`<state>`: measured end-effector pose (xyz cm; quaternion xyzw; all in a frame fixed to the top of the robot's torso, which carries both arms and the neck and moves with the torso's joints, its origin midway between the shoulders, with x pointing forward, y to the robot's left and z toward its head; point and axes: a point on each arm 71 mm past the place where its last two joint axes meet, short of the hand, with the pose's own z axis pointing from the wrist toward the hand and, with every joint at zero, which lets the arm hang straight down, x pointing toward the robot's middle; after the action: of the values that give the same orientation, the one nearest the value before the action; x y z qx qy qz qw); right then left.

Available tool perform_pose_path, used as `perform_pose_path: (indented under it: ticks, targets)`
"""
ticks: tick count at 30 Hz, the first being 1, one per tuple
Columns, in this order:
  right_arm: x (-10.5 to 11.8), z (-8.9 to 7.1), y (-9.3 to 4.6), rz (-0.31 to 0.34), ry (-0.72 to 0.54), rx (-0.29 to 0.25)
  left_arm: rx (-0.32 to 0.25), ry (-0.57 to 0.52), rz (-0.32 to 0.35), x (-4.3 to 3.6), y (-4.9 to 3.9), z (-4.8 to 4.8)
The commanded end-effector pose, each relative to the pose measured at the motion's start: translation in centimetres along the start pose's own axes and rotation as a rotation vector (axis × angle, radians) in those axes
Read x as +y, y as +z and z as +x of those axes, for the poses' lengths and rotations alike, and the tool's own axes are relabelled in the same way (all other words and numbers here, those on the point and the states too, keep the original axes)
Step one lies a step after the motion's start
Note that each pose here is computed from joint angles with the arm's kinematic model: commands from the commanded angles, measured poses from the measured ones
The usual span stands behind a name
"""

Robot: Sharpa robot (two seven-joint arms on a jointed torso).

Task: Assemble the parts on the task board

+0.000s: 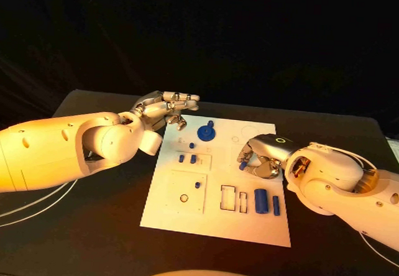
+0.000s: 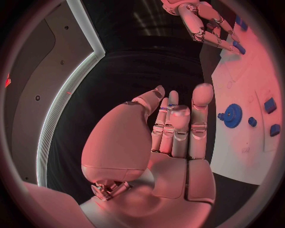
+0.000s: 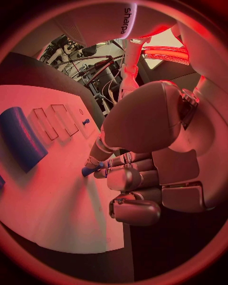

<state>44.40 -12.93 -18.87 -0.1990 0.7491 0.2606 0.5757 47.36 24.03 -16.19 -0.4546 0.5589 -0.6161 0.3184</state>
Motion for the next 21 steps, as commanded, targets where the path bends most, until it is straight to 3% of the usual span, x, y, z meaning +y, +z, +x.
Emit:
perform_pose_path:
  ticks: [1, 14, 21]
  targets:
    - [0.22, 0.48, 0.14, -0.013, -0.008, 0.03, 0.023, -0.008, 0.004, -0.06, 0.01, 0.22]
    - [0.14, 0.62, 0.73, -0.004, -0.033, 0.01, 0.027, -0.009, 0.0, -0.04, -0.04, 0.28]
    - [0.28, 0.19, 0.28, -0.02, -0.016, -0.056, 0.029, -0.01, -0.001, -0.04, -0.05, 0.27]
